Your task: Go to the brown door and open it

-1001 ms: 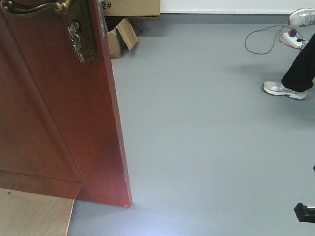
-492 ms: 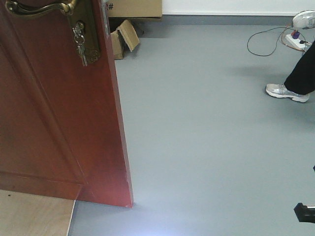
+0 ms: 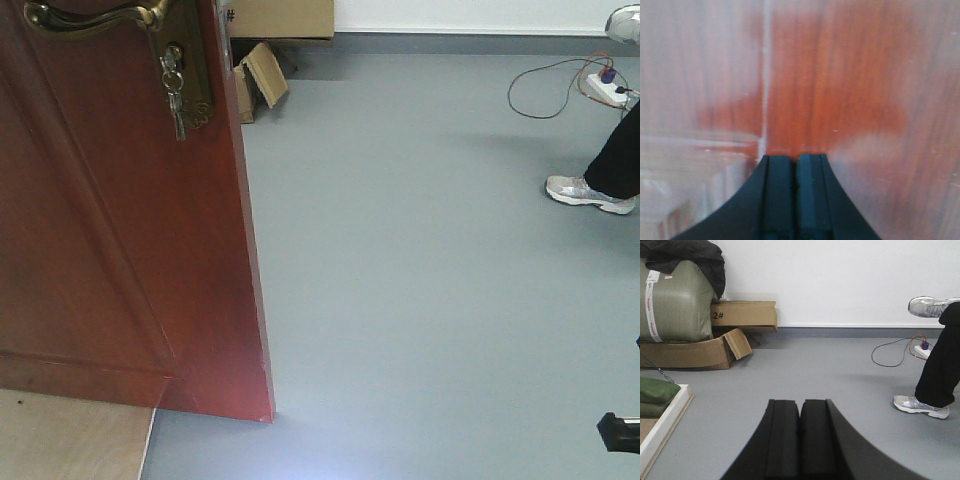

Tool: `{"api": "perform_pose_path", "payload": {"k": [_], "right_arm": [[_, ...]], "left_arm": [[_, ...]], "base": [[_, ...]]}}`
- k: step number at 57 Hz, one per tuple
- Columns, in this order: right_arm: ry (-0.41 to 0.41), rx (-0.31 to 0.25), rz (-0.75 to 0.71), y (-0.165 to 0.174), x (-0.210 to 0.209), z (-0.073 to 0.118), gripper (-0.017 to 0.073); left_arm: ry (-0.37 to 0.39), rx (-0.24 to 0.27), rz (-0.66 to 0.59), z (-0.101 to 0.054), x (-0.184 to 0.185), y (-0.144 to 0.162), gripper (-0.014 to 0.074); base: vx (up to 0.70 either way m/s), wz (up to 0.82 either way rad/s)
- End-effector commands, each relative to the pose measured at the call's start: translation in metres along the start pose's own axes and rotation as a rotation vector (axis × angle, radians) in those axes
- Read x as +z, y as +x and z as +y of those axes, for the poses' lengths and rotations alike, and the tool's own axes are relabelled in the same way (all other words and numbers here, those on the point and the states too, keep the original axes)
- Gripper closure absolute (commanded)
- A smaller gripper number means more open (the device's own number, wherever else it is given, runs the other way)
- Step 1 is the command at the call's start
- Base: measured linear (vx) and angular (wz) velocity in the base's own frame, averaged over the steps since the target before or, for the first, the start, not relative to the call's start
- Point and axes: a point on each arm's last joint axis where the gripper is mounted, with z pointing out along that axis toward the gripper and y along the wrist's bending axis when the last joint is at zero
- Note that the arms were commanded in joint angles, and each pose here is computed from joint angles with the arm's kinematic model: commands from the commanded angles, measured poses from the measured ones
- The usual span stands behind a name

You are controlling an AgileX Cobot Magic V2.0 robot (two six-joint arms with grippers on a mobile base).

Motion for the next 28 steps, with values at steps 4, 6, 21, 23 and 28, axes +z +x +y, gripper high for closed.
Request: {"api": "perform_pose_path", "payload": {"k": [4, 6, 21, 23, 28], "right_arm": [[0.003, -0.009, -0.087, -0.0062, -0.0006, -0.0003, 0.0559], [0.003, -0.009, -0.087, -0.0062, -0.0006, -0.0003, 0.0559], [0.003, -0.009, -0.087, -0.0062, -0.0006, -0.0003, 0.0559], [0.003, -0.009, -0.087, -0.0062, -0.0006, -0.0003, 0.0559], [0.003, -0.009, -0.087, -0.0062, -0.0006, -0.0003, 0.0559]], "left_arm": [[0.003, -0.011, -0.139, -0.0037, -0.0115, -0.0273, 0.06], [0.003, -0.011, -0.139, -0.0037, -0.0115, -0.0273, 0.06], [0.003, -0.011, -0.139, -0.0037, -0.0115, -0.0273, 0.06], [0.003, -0.011, -0.139, -0.0037, -0.0115, -0.0273, 0.06], [0.003, -0.011, -0.139, -0.0037, -0.0115, -0.0273, 0.06]], "base": [[0.04, 0.02], [0.04, 0.02], [0.05, 0.01], [0.06, 0.02], [0.05, 0.03]]}}
